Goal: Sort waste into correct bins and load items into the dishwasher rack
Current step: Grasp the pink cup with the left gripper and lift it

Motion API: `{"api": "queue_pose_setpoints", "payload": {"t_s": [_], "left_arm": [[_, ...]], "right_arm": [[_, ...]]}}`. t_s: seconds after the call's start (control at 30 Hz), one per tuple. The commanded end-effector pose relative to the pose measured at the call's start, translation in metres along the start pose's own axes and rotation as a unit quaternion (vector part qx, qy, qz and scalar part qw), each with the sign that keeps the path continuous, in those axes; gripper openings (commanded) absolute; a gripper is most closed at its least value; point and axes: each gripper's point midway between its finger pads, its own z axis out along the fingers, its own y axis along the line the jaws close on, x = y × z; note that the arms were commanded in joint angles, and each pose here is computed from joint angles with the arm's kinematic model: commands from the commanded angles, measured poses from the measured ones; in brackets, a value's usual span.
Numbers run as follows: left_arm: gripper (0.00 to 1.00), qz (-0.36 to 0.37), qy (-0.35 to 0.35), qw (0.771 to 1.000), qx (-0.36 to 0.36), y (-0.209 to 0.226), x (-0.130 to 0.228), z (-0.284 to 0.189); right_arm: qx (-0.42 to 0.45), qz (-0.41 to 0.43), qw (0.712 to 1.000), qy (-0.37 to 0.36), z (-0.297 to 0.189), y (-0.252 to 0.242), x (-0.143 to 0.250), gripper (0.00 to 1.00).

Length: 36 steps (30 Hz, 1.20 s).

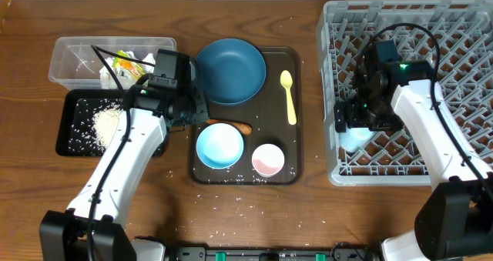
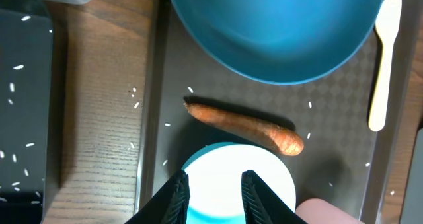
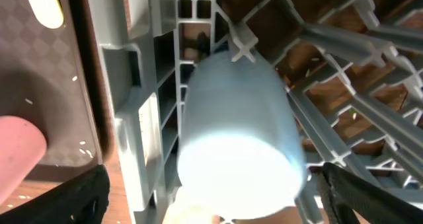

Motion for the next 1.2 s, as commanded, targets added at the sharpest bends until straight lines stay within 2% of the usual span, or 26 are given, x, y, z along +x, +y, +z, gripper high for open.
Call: {"api": "queue_pose_setpoints", "payload": {"t_s": [0.0, 0.1, 0.3, 0.4, 0.47, 0.63, 0.93, 0.97, 1.0, 1.03, 1.17], "left_arm": [[0.3, 0.06, 0.018, 0.997, 0.047, -0.018, 0.008, -0.002], [0.33, 0.094, 0.04, 0.991, 0.087, -0.037, 0.021, -0.003], [0.36, 0.153, 0.077, 0.98, 0.102, -0.067, 0.053, -0.003], [0.44, 0.192, 0.089, 0.971, 0.113, -0.086, 0.07, -0.003], [0.53, 0.217, 0.102, 0.964, 0.118, -0.097, 0.086, -0.001], [0.58, 0.262, 0.121, 0.953, 0.097, -0.104, 0.115, 0.011], [0.6, 0.26, 0.154, 0.951, 0.069, -0.101, 0.126, 0.047], [0.58, 0.258, 0.159, 0.951, 0.066, -0.1, 0.128, 0.05], [0.53, 0.257, 0.167, 0.95, 0.062, -0.098, 0.13, 0.055], [0.41, 0.256, 0.173, 0.949, 0.058, -0.096, 0.132, 0.058], [0.14, 0.253, 0.176, 0.95, 0.056, -0.096, 0.132, 0.062]], "right_arm": [[-0.006, -0.003, 1.0, -0.028, -0.019, 0.003, -0.008, 0.99], [-0.008, 0.001, 0.998, -0.058, -0.039, 0.001, -0.012, 0.99], [-0.014, 0.002, 0.992, -0.125, -0.074, 0.0, -0.019, 0.99], [-0.015, 0.002, 0.99, -0.137, -0.079, 0.0, -0.021, 0.99], [-0.016, 0.002, 0.99, -0.138, -0.079, 0.0, -0.021, 0.99], [-0.016, 0.001, 0.99, -0.141, -0.079, 0.0, -0.023, 0.99], [-0.016, 0.001, 0.989, -0.146, -0.08, 0.001, -0.026, 0.99], [-0.016, 0.0, 0.989, -0.146, -0.08, 0.001, -0.026, 0.99], [-0.016, -0.001, 0.989, -0.146, -0.08, 0.001, -0.026, 0.99], [-0.016, -0.001, 0.989, -0.146, -0.08, 0.001, -0.026, 0.99], [-0.016, -0.001, 0.989, -0.146, -0.08, 0.001, -0.025, 0.99]]}}
